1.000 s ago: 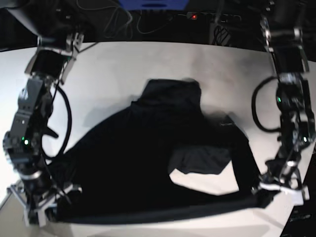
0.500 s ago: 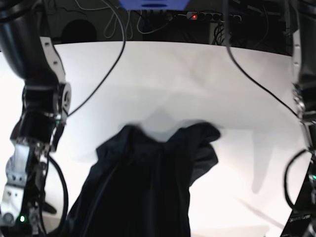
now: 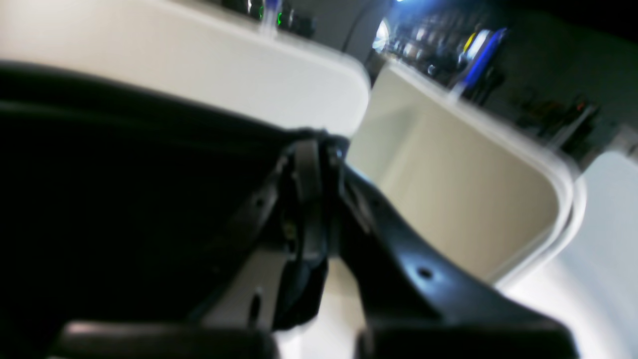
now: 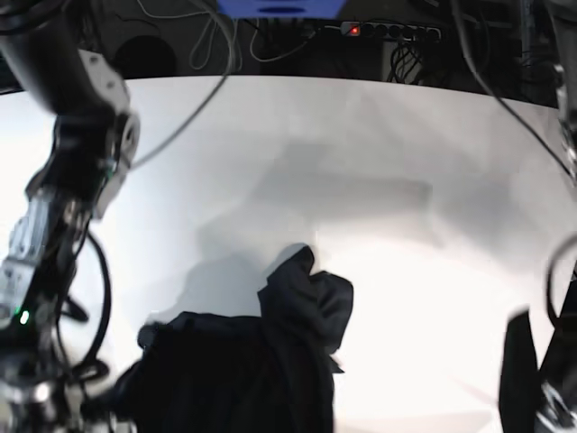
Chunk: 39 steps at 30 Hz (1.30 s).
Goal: Layout the t-shirt on the table in an organized manner, then fold the t-shirt properly
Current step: 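Lift the shirt with both grippers and stretch it between them, then lay the shirt down on the table and open both grippers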
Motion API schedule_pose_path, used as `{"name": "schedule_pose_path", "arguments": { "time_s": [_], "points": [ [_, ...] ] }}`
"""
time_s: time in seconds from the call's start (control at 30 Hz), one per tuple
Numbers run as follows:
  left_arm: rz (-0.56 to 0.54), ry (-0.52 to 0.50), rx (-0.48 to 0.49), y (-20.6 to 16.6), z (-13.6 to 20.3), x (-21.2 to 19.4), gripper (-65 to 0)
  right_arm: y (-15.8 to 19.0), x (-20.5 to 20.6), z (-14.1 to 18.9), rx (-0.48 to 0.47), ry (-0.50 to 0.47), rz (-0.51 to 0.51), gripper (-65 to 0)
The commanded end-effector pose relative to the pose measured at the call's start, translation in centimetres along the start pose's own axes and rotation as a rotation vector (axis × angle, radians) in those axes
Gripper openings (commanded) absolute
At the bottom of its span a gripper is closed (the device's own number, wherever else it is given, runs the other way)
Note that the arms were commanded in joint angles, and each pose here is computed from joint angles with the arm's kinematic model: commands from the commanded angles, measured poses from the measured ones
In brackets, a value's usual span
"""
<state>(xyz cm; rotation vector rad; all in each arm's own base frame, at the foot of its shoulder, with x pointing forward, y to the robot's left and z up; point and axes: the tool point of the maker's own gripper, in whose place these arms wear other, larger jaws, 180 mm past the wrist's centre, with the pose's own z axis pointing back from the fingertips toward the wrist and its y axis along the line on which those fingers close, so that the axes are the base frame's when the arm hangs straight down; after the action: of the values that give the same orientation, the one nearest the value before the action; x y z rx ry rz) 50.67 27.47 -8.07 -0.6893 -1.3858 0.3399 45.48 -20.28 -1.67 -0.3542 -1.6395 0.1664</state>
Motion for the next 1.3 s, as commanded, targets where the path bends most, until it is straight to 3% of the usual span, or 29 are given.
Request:
{"name": "schedule_pose_path", "arguments": {
  "time_s": [0.0,0.2,0.47,0.6,0.8,1.07,1.27],
  "points": [
    [0.032,-0.068,-0.01,-0.3,0.9,1.7,-64.8,-2.1,0.9,0.7,-0.073,-0.044,0.001,-65.0],
    [0.126,0.092,0.014,1.8,3.9,-10.6,-64.8,-3.5,-6.7,4.3,-0.117,0.091,-0.001,-65.0],
    [0.297,0.336,0.014,-0.1,10.2,-25.8,-64.8,-6.6,-14.1,9.4,-0.195,0.159,0.031,-65.0],
    [0.363,0.441,0.036,-0.6,13.4,-30.5,-64.8,-7.9,-16.8,12.2,-0.224,0.198,0.056,-65.0],
    [0.378,0.481,0.051,-1.2,16.4,-32.2,-64.8,-9.6,-19.6,15.3,-0.261,0.248,0.086,-65.0],
    [0.383,0.504,0.051,-1.8,17.6,-33.1,-64.6,-12.6,-24.3,16.3,-0.334,0.364,0.036,-64.6],
    [0.398,0.567,0.086,-1.3,20.0,-34.8,-64.6,-14.2,-25.9,17.1,-0.302,0.384,-0.034,-47.6]
  ]
}}
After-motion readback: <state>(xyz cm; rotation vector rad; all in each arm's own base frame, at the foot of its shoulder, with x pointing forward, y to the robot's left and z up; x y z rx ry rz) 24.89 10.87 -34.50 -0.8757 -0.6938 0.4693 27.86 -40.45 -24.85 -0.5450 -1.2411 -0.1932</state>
